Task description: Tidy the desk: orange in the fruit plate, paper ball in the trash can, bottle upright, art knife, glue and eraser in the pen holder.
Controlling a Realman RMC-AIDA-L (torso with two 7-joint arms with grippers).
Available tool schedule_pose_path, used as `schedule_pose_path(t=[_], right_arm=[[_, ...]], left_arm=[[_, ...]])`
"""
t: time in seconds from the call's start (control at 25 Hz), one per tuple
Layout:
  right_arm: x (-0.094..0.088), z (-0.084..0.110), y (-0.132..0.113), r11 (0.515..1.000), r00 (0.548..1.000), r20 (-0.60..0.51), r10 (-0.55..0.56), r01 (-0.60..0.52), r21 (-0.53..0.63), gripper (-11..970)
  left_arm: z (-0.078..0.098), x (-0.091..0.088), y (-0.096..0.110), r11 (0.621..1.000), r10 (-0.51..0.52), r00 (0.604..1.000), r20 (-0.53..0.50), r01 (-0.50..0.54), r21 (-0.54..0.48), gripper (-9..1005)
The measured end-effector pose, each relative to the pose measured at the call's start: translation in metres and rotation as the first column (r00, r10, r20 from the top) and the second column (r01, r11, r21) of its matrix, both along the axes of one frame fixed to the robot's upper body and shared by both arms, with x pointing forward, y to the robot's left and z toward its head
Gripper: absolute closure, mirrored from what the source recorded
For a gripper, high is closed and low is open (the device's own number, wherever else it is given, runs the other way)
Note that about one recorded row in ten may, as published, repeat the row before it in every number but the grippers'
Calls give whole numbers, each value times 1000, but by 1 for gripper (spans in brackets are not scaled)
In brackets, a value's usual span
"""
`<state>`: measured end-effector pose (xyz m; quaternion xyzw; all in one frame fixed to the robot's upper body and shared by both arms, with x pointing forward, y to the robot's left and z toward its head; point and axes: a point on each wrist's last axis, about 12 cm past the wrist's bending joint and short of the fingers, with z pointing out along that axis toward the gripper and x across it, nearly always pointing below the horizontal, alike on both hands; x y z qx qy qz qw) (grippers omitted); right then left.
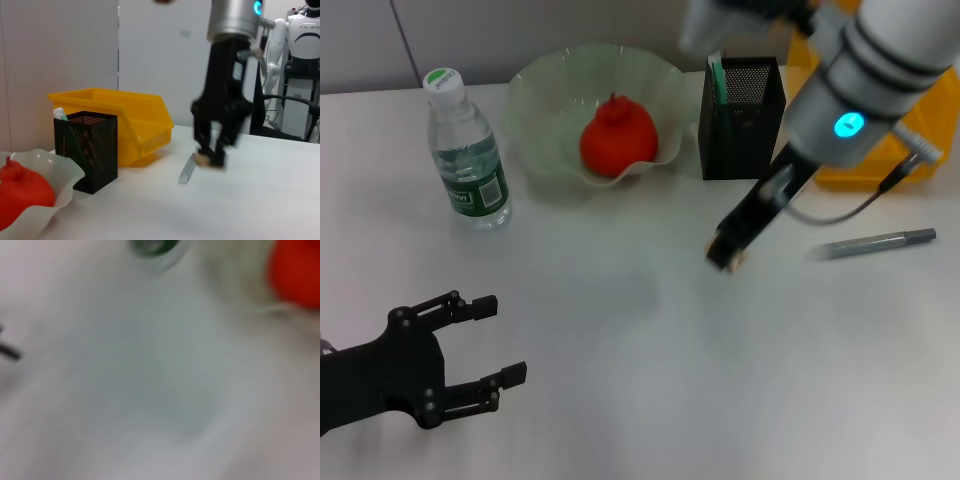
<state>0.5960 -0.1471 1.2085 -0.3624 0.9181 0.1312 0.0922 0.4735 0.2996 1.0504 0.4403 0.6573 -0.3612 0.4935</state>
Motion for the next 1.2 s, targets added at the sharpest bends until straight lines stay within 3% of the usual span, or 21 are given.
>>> schedule_pose_path(t=[0.24,0.56,0.92,1.2], right_arm=[[13,23,-37,998,989,142,-46,41,38,691],[35,34,-65,994,942,315,-113,103,46,689],[67,18,-66,995,892,442,-98,92,36,687],[80,4,-65,996,858,506,-86,81,31,685]], left_arm=[[0,0,0,1000,0,1000,0,0,0,185],[0,0,0,1000,2,1000,-1,-2,-5,185],[-1,3,-4,1000,0,1000,0,0,-5,186],[-1,3,-4,1000,6,1000,0,-6,-6,186]])
